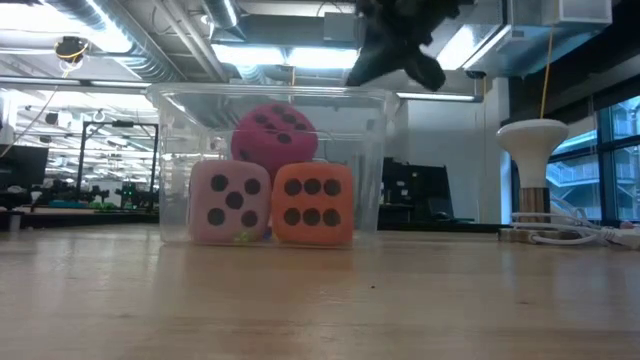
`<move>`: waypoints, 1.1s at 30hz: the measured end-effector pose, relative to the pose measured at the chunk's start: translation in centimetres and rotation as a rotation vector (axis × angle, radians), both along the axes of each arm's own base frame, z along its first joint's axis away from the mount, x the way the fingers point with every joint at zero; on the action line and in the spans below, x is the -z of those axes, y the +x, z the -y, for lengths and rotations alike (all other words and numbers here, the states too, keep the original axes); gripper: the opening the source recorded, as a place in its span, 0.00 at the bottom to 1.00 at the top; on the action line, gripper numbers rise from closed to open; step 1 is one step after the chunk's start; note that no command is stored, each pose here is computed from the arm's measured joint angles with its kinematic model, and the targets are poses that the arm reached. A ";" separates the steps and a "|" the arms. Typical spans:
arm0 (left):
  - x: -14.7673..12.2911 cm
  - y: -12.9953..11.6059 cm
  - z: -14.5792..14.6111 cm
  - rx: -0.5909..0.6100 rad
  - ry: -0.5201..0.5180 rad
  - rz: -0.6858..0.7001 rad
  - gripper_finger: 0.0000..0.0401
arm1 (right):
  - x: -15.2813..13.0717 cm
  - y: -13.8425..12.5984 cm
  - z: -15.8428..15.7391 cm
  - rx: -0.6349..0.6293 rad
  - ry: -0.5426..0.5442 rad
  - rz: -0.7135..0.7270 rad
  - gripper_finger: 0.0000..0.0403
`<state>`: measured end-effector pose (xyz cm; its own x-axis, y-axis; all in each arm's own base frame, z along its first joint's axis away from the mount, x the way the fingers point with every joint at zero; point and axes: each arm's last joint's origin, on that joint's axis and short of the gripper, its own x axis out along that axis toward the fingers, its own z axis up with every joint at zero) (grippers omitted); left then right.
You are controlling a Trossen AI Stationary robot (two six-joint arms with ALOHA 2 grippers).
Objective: Pick & Place Dice
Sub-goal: Adjust the transparent bin on the table
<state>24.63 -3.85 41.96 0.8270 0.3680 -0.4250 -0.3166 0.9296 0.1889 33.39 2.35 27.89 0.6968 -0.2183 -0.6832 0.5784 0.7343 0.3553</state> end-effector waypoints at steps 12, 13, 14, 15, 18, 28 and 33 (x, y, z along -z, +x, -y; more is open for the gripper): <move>0.1 -1.0 -0.3 -0.051 -0.029 -0.022 0.53 | -2.5 -1.0 7.8 0.029 -0.021 -0.143 0.00; 0.0 -1.3 -0.4 -0.062 -0.044 -0.021 0.53 | -2.3 -1.5 8.6 0.070 -0.009 -0.184 0.00; 0.0 -1.7 -0.5 -0.073 -0.060 -0.022 0.53 | -2.1 -2.0 9.3 0.101 -0.002 -0.229 0.00; 0.0 -2.0 -0.5 -0.084 -0.076 -0.025 0.53 | -1.9 -2.5 10.1 0.126 0.007 -0.264 0.00; -0.3 -2.9 -0.6 -0.106 -0.107 -0.011 0.53 | -1.7 -2.9 11.5 0.092 0.070 -0.274 0.00; -0.8 -3.7 -0.6 -0.120 -0.077 0.014 0.53 | 1.2 -1.1 12.6 -0.019 0.198 -0.304 0.00; -0.8 -3.7 -0.6 -0.117 -0.071 0.010 0.53 | 1.9 -0.1 11.7 -0.093 0.242 -0.282 0.00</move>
<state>20.94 -3.24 42.73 0.7845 0.4315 -0.4453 -0.4251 0.8971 0.1204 33.27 -9.31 26.04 0.4834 0.0275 -0.8750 0.6133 0.7026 0.3609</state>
